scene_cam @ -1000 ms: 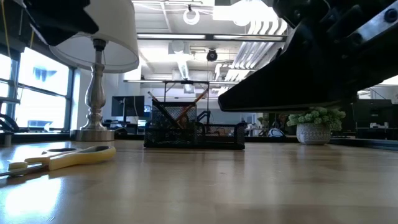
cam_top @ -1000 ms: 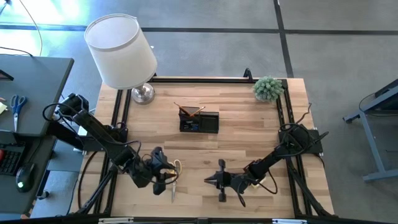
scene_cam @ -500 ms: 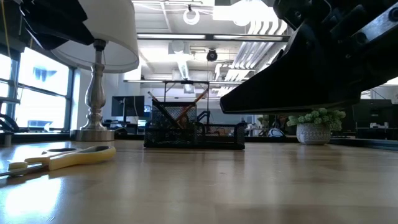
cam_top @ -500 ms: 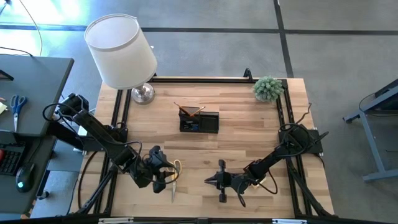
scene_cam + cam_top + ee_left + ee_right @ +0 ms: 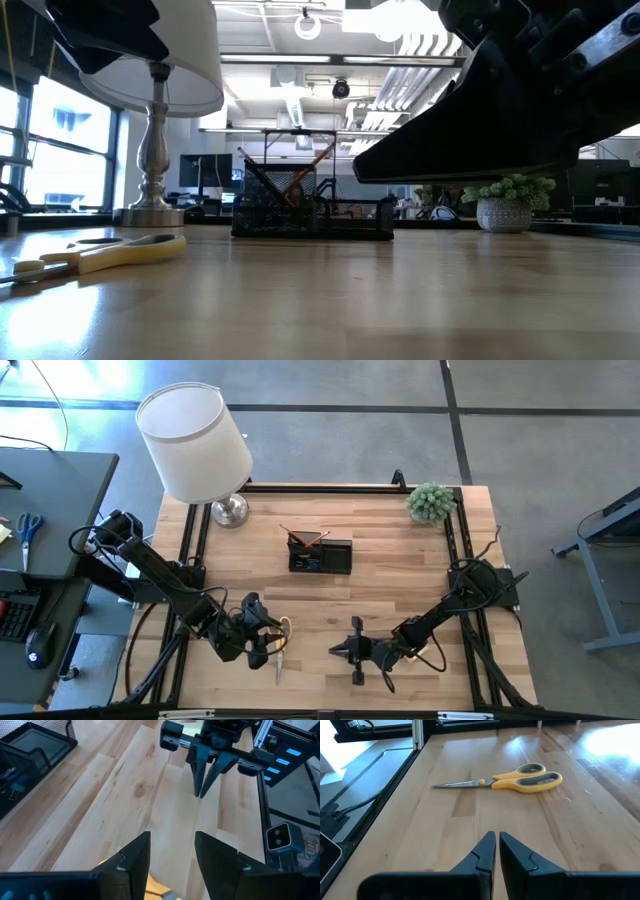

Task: Pick and place office supplies into organizer
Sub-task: Put the yellow scissors into the desk organizer

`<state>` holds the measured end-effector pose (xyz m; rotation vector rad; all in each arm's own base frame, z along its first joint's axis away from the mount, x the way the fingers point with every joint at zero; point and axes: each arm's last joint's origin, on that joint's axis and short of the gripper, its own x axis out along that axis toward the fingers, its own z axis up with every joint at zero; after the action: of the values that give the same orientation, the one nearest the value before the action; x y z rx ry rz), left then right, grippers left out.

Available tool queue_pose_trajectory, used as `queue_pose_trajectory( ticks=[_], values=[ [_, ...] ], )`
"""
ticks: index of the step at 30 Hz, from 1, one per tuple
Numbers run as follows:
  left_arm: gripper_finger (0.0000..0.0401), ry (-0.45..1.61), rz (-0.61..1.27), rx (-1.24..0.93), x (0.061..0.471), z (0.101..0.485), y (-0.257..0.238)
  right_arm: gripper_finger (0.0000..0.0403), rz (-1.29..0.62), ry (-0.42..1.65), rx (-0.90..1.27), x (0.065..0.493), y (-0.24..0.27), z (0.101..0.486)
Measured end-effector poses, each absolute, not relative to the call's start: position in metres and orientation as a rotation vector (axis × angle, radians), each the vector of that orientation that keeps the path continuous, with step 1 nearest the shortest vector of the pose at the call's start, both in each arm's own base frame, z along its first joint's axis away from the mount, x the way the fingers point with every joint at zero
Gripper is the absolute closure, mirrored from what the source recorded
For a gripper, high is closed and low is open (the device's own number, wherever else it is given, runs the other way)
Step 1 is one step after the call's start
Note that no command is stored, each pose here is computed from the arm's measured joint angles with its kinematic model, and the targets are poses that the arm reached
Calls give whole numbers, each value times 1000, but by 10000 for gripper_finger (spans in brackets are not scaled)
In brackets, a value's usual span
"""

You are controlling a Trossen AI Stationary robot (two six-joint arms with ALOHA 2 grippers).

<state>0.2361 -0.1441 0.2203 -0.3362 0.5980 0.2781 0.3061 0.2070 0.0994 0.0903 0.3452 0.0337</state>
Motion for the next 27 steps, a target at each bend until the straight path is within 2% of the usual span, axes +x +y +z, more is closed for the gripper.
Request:
queue_pose_trajectory(
  ticks=[27],
  values=[
    [258,610,296,-293,235,219,-142,379,37,365,114,303,211,97]
  ],
)
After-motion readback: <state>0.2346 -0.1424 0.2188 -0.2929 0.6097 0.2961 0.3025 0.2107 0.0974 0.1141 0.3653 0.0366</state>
